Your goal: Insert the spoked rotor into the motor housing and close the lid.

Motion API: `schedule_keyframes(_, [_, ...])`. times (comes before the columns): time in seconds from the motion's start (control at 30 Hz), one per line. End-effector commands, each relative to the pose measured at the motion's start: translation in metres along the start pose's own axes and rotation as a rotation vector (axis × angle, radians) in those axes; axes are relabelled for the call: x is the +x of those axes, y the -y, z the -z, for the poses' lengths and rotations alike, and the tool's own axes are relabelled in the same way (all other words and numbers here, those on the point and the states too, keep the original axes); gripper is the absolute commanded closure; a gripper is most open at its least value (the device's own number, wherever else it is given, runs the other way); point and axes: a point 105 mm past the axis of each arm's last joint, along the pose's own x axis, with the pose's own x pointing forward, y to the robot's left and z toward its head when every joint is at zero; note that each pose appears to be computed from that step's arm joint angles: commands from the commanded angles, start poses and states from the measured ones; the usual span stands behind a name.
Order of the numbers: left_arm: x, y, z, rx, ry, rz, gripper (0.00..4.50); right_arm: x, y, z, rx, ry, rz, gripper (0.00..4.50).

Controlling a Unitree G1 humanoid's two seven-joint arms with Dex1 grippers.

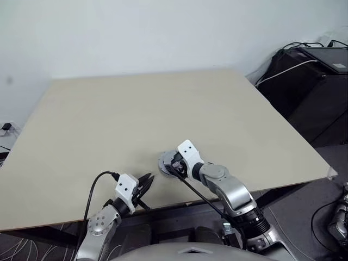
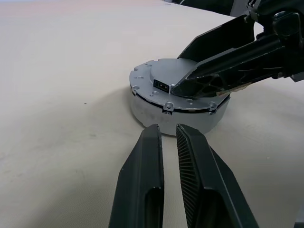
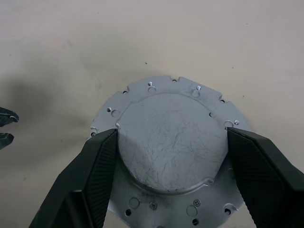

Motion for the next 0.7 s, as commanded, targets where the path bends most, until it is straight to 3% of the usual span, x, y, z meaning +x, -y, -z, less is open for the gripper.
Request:
schedule_keyframes(0.03, [0.0035, 0.0005, -0.0129, 0.021, 0.054, 0.01, 3.92, -0.0018, 0.0047, 0.0238, 0.003, -0.104, 0.013, 1.24])
schedule_keyframes(0.7, [0.0054, -0.0009, -0.012, 0.002, 0.048, 0.001, 3.92, 0.0028, -0.0007, 0.0319, 0.037, -0.192, -0.007, 1.24])
